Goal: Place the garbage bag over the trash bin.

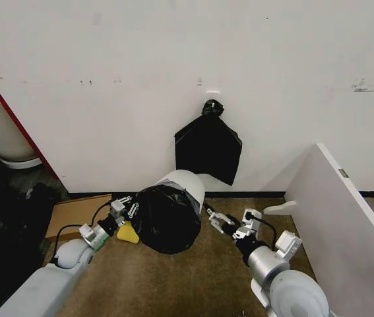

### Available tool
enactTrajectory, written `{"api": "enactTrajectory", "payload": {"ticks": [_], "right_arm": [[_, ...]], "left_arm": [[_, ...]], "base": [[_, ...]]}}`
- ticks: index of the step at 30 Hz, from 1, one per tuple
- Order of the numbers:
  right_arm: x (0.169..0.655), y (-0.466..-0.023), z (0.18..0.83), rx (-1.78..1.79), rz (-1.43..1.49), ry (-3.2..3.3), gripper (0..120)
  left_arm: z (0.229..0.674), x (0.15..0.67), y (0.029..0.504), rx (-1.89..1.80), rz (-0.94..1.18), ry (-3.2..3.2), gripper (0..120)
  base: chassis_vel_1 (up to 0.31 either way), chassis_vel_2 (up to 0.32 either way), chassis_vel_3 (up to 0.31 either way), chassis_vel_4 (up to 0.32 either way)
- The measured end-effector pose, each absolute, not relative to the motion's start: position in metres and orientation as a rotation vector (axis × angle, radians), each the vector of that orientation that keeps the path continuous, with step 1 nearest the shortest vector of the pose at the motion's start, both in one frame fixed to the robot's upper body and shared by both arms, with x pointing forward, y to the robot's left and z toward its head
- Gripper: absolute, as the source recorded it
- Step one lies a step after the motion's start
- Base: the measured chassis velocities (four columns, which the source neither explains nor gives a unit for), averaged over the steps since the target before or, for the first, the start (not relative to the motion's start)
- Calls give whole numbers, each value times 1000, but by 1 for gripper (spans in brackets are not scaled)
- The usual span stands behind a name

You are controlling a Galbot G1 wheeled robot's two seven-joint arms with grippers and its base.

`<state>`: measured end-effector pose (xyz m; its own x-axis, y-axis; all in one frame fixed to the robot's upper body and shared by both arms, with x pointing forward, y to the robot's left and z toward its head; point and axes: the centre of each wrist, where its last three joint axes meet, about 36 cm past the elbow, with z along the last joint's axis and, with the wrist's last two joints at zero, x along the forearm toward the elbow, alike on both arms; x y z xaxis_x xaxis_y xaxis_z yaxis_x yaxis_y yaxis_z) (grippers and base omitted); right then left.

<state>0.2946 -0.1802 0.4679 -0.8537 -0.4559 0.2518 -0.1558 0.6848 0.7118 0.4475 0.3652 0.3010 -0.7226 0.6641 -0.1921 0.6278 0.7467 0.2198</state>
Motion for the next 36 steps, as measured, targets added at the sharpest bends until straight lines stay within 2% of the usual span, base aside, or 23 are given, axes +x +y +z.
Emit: {"api": "enactTrajectory", "payload": {"ticks": [11,14,16,18,22,23,24,25,28,30,33,36], "right_arm": [[302,-176,464,443,-1075,-2444,97],[302,-177,465,440,-1087,-2442,91],[301,-176,467,445,-1101,-2438,81],[301,-176,467,448,-1104,-2438,77],[300,-175,467,461,-1112,-2437,63],[300,-174,467,470,-1115,-2437,56],[300,-174,467,470,-1115,-2437,56],[300,-174,467,475,-1116,-2439,48],[300,-174,467,479,-1118,-2443,42],[300,-174,467,492,-1118,-2451,30],[300,-174,466,502,-1118,-2461,23],[300,-174,466,516,-1121,-2472,11]], "left_arm": [[315,450,354,1071,158,2636,1],[316,450,353,1075,156,2635,1],[317,451,350,1077,150,2632,1],[318,451,350,1077,148,2631,1],[318,451,348,1077,145,2631,1],[319,450,347,1075,142,2631,1],[319,450,347,1075,142,2631,1],[320,450,347,1073,142,2631,1],[320,450,348,1070,142,2631,1],[320,450,348,1068,142,2633,1],[320,450,348,1066,141,2633,1],[321,450,347,1062,139,2635,1]], "base": [[0,0,0,0],[0,0,0,0],[0,0,0,0],[0,0,0,0],[0,0,0,0],[0,0,0,0],[0,0,0,0],[0,0,0,0],[0,0,0,0],[0,0,0,0],[0,0,0,0],[0,0,0,0]]}}
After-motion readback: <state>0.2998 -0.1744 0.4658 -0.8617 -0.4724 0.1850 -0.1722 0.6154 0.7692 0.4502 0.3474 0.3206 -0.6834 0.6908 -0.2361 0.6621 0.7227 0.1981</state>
